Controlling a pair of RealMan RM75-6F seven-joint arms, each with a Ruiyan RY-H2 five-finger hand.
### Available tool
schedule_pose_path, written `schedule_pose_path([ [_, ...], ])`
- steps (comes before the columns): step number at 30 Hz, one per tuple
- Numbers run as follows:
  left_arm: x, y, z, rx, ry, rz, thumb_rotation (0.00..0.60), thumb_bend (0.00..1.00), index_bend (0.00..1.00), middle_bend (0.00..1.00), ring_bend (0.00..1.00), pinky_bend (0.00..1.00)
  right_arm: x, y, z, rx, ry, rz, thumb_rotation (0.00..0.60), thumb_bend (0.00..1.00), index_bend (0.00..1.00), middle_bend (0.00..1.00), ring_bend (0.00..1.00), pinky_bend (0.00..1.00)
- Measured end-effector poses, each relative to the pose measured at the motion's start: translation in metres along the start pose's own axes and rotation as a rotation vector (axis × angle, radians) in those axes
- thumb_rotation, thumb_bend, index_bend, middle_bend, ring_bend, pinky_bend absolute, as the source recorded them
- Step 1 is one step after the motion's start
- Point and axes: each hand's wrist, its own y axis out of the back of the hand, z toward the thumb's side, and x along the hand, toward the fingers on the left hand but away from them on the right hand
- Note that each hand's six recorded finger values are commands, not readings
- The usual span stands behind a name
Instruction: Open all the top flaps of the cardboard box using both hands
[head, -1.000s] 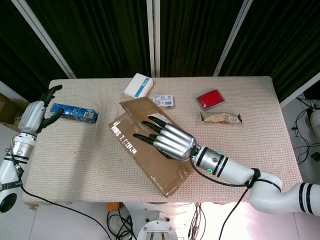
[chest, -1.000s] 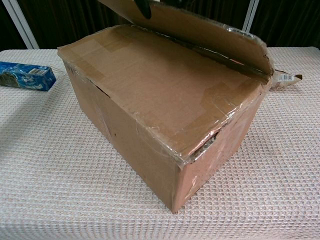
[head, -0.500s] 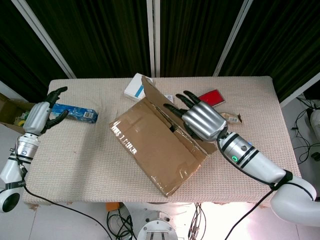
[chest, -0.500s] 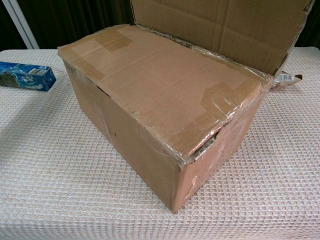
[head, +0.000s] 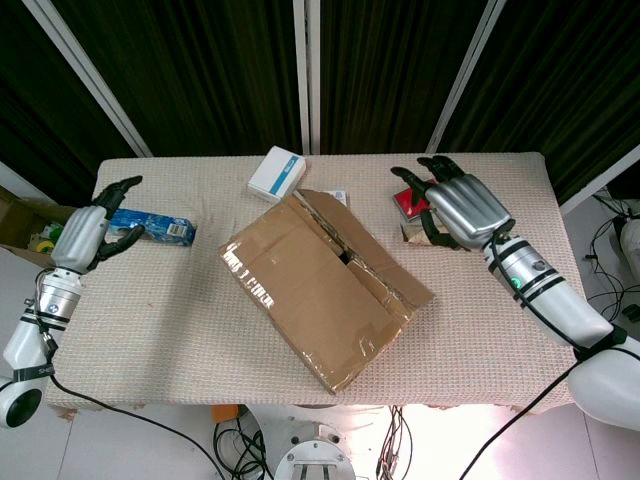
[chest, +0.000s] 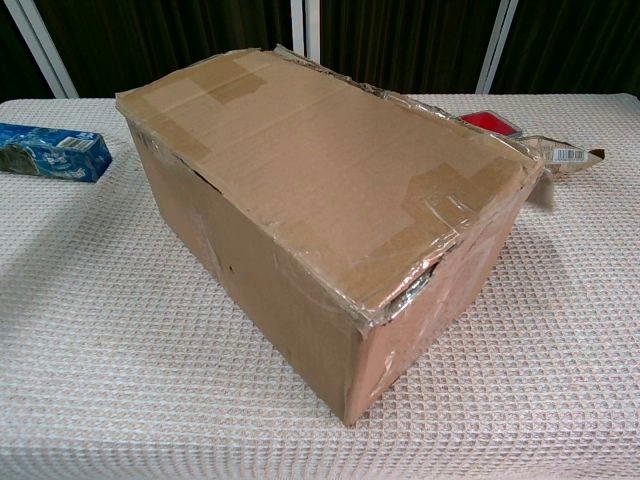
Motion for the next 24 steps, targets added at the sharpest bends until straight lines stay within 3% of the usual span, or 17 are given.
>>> schedule_pose_path([
  [6, -0.005, -0.008, 0.034, 0.103, -0.151, -0.025, 0.000, 0.15, 0.11, 0.19, 0.09, 0.20, 0.011, 0.014, -0.008, -0.075, 0.056, -0.151, 0.600, 0.70, 0.00, 0.25, 0.00, 0.00],
  [11, -0.006, -0.035, 0.094, 0.220, -0.365, -0.081, 0.000, 0.07, 0.12, 0.20, 0.10, 0.20, 0.022, 0.025, -0.024, -0.219, 0.067, -0.255, 0.600, 0.70, 0.00, 0.14, 0.00, 0.00],
  [19, 0.025, -0.092, 0.173, 0.279, -0.543, -0.209, 0.000, 0.04, 0.12, 0.20, 0.09, 0.20, 0.042, 0.026, -0.040, -0.308, 0.073, -0.323, 0.600, 0.67, 0.00, 0.02, 0.00, 0.00],
  [24, 0.056, -0.123, 0.203, 0.308, -0.582, -0.247, 0.000, 0.04, 0.11, 0.19, 0.06, 0.19, 0.054, 0.019, -0.048, -0.313, 0.078, -0.330, 0.600, 0.67, 0.00, 0.02, 0.00, 0.00],
])
